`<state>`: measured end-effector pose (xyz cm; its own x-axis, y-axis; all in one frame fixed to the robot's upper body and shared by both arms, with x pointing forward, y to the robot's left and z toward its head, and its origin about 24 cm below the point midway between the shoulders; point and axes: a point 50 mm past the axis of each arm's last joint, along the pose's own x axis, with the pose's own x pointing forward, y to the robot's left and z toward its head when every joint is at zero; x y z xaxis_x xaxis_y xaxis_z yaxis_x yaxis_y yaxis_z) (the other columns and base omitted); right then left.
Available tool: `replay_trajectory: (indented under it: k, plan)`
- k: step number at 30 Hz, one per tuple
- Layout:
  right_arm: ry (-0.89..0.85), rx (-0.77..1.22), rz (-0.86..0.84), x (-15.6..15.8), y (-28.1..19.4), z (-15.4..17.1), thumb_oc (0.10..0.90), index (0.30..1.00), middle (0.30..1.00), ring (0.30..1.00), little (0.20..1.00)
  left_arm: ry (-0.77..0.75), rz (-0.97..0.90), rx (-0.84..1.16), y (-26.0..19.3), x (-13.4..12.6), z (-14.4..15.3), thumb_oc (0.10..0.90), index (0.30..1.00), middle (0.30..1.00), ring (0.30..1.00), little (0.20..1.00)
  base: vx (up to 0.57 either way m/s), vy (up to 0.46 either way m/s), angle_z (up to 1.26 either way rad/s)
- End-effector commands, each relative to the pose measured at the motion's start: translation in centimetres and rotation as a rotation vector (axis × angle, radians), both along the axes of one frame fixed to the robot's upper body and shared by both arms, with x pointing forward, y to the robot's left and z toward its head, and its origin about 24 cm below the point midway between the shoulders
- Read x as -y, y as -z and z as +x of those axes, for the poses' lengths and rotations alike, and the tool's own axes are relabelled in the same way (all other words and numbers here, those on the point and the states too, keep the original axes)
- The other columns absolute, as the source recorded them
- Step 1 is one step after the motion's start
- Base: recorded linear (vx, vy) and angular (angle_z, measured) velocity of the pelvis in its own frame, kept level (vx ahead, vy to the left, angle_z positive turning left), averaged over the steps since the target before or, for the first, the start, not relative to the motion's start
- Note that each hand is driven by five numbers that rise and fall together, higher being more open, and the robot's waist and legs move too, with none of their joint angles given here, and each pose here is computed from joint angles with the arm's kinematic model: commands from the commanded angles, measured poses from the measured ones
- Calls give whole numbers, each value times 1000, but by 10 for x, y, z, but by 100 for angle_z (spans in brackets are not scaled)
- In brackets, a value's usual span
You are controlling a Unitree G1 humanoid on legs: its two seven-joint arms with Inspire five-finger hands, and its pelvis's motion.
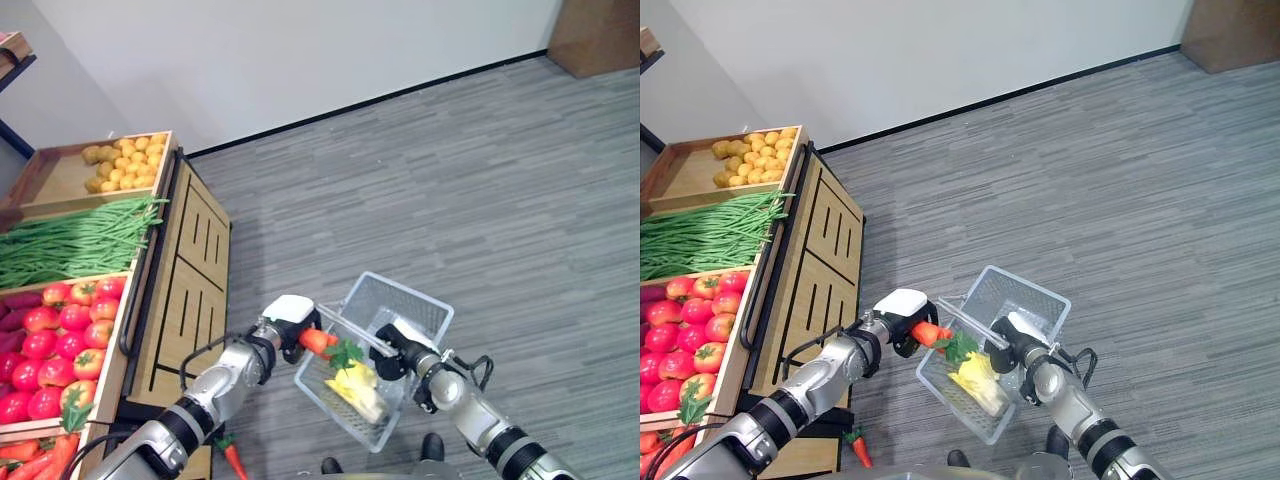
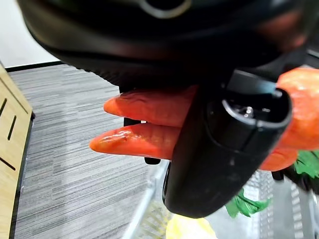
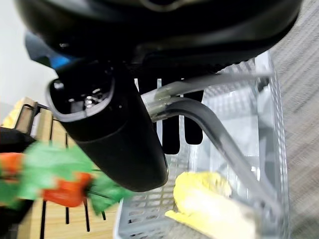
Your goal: Get the vegetables into the basket
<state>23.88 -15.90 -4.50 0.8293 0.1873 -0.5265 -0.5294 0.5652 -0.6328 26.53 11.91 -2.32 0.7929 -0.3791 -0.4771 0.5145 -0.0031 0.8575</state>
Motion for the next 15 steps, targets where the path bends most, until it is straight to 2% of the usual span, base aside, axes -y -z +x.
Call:
replay_trajectory:
  k: [1, 5, 12, 15]
  plan:
    - [-250, 408, 356, -88, -100, 44, 400, 300, 300, 300, 300, -10, 92, 179, -35, -13, 39, 400, 300, 300, 300, 300, 0, 0, 0]
    - [-264, 439, 394, -95, -110, 45, 400, 300, 300, 300, 300, -8, 88, 164, -30, -6, 40, 400, 300, 300, 300, 300, 0, 0, 0]
    - [-320, 479, 560, -113, -140, 40, 400, 300, 300, 300, 300, 8, 78, 134, -23, 12, 39, 400, 300, 300, 300, 300, 1, 0, 0]
    - [-361, 501, 549, -116, -147, 38, 400, 300, 300, 300, 300, 10, 82, 133, -23, 14, 40, 400, 300, 300, 300, 300, 0, 0, 0]
